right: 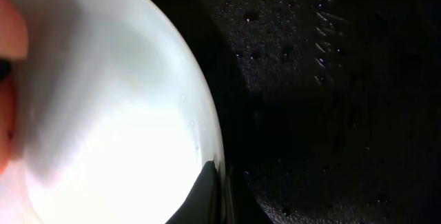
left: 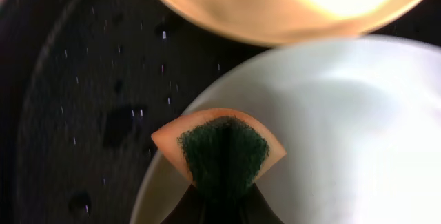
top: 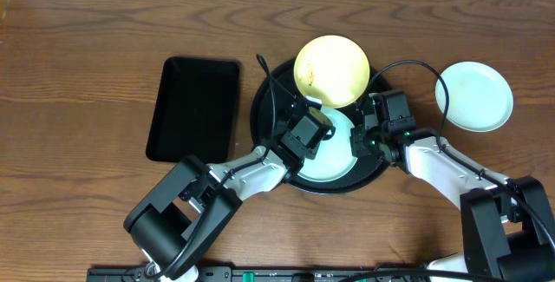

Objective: Clean dirty plates on tray and stack at the side
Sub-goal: 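Scrub the pale green plate again with the sponge in the left gripper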

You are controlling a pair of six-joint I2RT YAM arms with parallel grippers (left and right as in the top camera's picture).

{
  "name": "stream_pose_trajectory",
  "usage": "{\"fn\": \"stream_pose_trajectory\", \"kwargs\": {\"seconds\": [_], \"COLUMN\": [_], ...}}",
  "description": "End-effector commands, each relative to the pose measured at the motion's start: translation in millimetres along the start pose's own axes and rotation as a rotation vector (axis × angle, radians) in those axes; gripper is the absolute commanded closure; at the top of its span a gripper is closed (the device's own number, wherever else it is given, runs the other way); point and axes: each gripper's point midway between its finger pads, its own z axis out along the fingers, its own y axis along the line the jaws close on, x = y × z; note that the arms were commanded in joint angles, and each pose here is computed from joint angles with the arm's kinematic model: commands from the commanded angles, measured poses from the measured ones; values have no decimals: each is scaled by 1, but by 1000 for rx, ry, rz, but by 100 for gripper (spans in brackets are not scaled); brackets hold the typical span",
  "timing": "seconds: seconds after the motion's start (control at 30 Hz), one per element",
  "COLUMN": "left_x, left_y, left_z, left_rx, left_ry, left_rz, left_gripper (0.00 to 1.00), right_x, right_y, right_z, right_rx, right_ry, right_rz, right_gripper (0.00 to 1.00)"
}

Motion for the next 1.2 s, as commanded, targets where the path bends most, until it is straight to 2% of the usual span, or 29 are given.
{"fn": "stream_pose_trajectory", "kwargs": {"seconds": [0.0, 0.1, 0.17, 0.37, 0.5, 0.63, 0.73, 0.87, 1.17], "left_x": [-22, -56, -89, -115, -100, -74, -53, -35, -5], "left_y": [3, 2, 6, 28, 33, -5, -20, -35, -37], "left_z": [-8, -38, -78, -129, -126, -105, -86, -65, -33], "left_rx": [-4, 28, 59, 64, 56, 237, 278, 303, 275], "left_ry": [-81, -177, -275, -356, -290, -164, -83, -31, 56], "left_rz": [-14, -50, -87, -135, -118, -77, -51, -29, -9], "left_gripper": [93, 93, 93, 92, 93, 93, 93, 93, 93], "right_x": [7, 7, 7, 7, 7, 7, 7, 7, 6], "right_y": [-12, -12, -12, -12, -12, -12, -12, -12, -12], "right_z": [3, 3, 3, 3, 3, 3, 3, 3, 3], "right_rx": [62, 62, 62, 62, 62, 62, 62, 62, 61], "right_ry": [19, 19, 19, 19, 19, 19, 19, 18, 15], "right_rz": [0, 0, 0, 0, 0, 0, 0, 0, 0], "right_gripper": [99, 99, 99, 99, 99, 99, 99, 99, 99]}}
